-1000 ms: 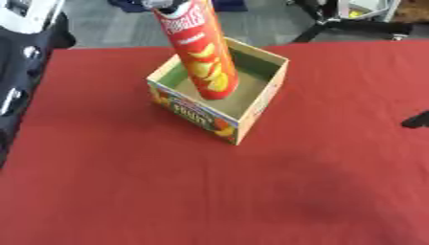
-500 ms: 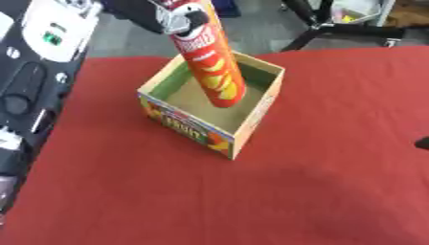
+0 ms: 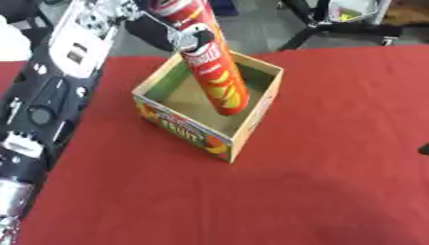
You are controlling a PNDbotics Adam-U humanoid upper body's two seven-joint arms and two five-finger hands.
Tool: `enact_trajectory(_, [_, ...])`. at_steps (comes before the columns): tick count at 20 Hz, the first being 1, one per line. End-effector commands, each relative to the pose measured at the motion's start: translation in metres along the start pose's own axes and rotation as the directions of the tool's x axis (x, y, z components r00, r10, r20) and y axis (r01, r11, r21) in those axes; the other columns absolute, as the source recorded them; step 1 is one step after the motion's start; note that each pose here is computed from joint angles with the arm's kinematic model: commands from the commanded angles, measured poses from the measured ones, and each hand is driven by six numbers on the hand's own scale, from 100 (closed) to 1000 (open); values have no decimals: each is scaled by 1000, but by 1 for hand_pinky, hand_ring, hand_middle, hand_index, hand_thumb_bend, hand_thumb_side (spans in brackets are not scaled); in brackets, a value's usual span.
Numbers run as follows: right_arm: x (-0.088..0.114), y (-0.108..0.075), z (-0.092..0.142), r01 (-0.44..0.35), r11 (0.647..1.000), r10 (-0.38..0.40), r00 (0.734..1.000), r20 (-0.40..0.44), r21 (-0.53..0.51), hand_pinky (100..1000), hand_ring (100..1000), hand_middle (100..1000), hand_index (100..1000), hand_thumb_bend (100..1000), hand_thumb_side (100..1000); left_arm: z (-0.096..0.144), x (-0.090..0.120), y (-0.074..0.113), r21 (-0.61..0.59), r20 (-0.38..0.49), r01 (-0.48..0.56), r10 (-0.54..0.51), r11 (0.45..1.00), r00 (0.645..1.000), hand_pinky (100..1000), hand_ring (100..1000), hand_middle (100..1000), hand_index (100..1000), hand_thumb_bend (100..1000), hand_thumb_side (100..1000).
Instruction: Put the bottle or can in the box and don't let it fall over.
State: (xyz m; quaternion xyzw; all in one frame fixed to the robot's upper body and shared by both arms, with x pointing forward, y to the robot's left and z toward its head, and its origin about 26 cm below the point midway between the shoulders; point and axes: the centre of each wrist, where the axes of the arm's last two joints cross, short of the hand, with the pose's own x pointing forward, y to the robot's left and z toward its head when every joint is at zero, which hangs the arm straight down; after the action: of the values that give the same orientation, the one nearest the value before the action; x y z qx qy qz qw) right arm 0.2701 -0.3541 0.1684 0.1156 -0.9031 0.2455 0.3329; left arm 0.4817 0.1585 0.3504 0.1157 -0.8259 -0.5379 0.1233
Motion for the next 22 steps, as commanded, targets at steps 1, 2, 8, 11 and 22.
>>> enact_trajectory(1, [8,-2,-7,-16,999,15,999,29,28,685,627,542,888,100,528,1,-3,6,10,9,22,-22,1000,1000,100,424,459,314,100,163])
enact_trajectory(2, [8,-2,-7,-16,999,15,999,29,29,685,626,542,888,100,528,2,-5,3,-2,7,22,-22,1000,1000,100,475,506,404,100,197])
enact_trajectory(8, [8,-2,-7,-16,999,15,1000,25,33,685,627,543,889,100,529,-1,-1,1,-126,63,116,-108,985,992,1000,969,983,958,100,669])
enact_trajectory(11, [8,-2,-6,-15,999,14,1000,16,38,685,627,542,889,100,527,1,-1,5,-85,93,134,-126,987,988,1000,1000,1000,984,100,837])
enact_trajectory(22, [11,-6,-1,-15,1000,16,1000,-10,22,685,628,543,889,100,530,2,7,19,132,167,73,-95,989,981,729,867,888,866,100,561])
